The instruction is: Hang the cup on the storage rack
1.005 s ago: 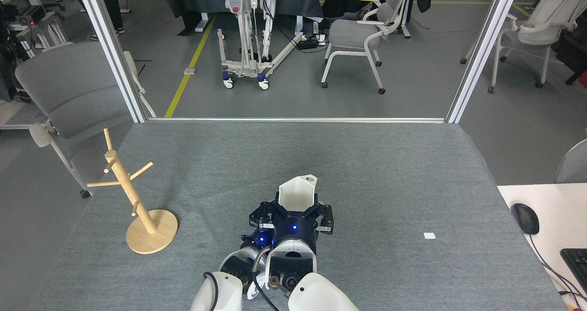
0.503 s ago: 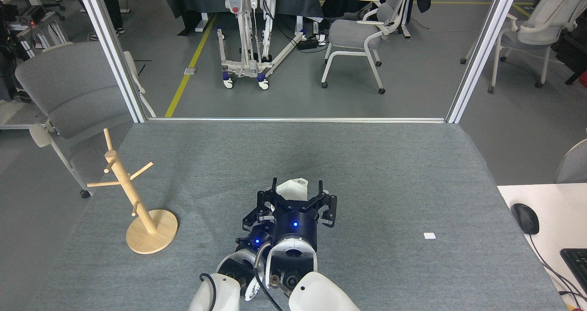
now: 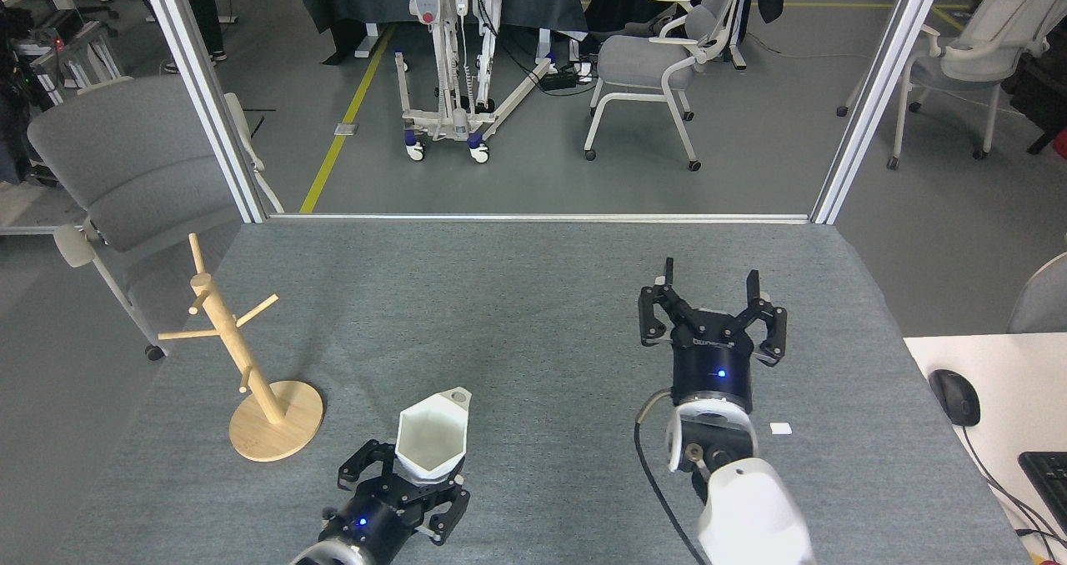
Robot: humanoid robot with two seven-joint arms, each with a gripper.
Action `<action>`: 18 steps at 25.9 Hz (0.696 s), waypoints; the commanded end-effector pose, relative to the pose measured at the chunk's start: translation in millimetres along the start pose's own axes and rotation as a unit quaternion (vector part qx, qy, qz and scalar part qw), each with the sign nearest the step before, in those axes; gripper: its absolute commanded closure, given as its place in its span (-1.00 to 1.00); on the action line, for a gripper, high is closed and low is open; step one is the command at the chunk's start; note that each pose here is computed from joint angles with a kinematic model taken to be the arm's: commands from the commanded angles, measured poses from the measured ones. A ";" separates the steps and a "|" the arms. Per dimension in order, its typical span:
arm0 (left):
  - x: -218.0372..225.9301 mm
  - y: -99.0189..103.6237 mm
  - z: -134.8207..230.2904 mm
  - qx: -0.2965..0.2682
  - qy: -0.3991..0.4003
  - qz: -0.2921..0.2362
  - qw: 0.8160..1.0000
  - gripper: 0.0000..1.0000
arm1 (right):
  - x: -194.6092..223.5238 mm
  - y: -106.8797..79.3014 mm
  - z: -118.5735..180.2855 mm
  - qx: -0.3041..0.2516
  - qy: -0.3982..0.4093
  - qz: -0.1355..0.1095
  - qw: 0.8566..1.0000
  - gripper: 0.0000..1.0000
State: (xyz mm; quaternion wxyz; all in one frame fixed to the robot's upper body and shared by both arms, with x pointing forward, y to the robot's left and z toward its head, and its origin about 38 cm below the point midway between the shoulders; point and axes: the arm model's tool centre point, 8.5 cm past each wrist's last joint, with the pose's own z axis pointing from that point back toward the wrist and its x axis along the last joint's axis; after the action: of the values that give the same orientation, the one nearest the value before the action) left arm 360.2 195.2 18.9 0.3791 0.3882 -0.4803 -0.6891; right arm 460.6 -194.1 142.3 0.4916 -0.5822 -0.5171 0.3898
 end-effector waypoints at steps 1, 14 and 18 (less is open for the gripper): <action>-29.8 -19.3 44.7 -0.019 0.035 -0.008 0.999 1.00 | -76.1 24.9 14.2 0.022 -0.023 -0.016 0.999 -0.98; -179.2 -34.2 140.8 -0.047 0.254 -0.011 0.966 1.00 | -103.5 51.0 78.6 0.028 -0.049 0.030 0.998 -0.99; -220.8 -10.1 147.7 -0.048 0.306 -0.022 0.951 1.00 | -105.6 51.0 78.8 0.028 -0.049 0.032 0.998 -0.99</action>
State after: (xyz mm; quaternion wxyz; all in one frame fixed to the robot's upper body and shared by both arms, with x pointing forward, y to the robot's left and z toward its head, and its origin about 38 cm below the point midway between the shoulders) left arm 308.1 424.9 59.6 0.4986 0.5471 -0.3218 -0.5903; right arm 381.1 -282.5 70.5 0.4702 -0.5639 -0.5117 0.4462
